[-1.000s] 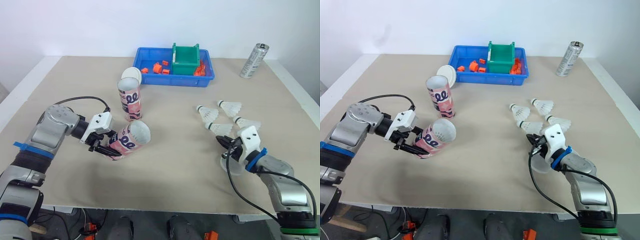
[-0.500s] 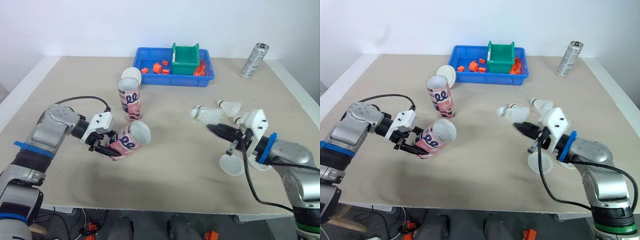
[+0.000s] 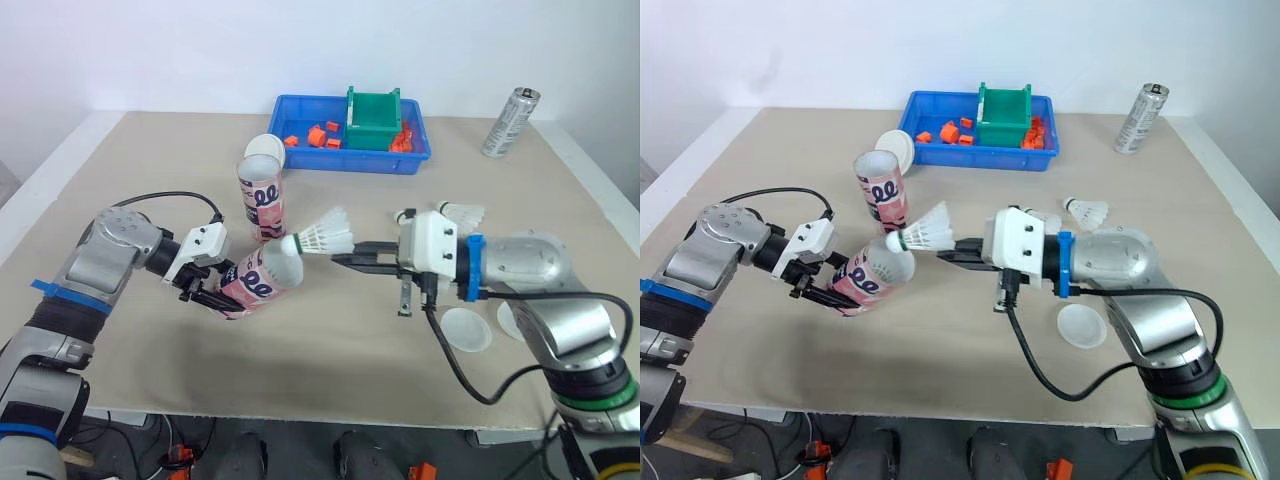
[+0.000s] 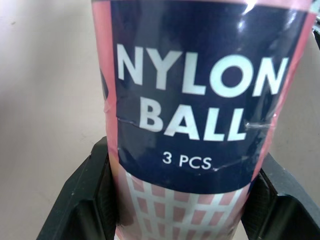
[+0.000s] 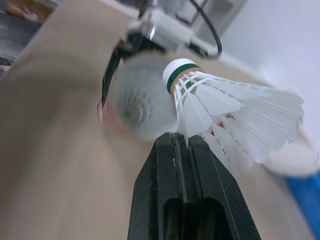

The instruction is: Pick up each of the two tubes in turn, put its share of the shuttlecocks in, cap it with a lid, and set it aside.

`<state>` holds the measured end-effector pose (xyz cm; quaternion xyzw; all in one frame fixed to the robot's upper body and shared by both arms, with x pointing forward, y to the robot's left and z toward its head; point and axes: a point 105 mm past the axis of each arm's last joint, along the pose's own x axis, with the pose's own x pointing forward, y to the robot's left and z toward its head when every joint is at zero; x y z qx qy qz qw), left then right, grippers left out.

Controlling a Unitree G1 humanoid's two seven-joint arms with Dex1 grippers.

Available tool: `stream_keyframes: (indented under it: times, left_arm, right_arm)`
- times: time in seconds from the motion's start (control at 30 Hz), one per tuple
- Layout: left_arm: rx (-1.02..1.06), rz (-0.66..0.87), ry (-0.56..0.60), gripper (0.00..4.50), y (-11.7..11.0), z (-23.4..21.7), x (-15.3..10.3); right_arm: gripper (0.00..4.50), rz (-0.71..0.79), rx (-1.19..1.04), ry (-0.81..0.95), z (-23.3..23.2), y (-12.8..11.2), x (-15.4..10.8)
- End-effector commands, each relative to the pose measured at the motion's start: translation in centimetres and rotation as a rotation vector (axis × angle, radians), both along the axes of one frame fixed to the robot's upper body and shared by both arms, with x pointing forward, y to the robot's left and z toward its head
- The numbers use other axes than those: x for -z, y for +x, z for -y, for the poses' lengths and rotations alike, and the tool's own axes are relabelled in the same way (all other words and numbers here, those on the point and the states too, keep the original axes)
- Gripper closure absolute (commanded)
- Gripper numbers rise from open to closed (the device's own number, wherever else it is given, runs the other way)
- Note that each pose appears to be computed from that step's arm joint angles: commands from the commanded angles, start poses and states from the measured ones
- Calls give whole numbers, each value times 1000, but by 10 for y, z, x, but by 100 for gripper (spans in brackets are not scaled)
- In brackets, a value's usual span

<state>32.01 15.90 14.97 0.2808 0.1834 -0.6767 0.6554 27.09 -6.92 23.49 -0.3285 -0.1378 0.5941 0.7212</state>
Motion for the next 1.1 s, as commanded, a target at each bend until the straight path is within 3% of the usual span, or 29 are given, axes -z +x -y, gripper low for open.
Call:
stream_keyframes:
  times: [0.03, 0.57, 0.7, 0.9, 1.0, 1.1]
  left_arm:
    - [0, -44, 22, 172, -4, 0, 11]
    - [-10, -38, 26, 172, -5, -4, 12]
    - [-9, -37, 25, 172, -5, -4, 12]
    - [-7, -30, 21, 172, -4, -3, 11]
    - [-3, -23, 18, 172, -4, -2, 10]
    - [10, -8, 12, 172, -4, 1, 5]
  right_arm:
    - [440, 51, -79, -50, -7, -8, -3]
    - [440, 104, -170, -157, -27, 2, 3]
    - [304, 52, -247, -199, -28, -10, 5]
    - [14, 30, -269, -148, -30, -12, -8]
    - [3, -45, -237, -104, -23, -6, -15]
    - [3, -141, -146, 58, -15, 14, -30]
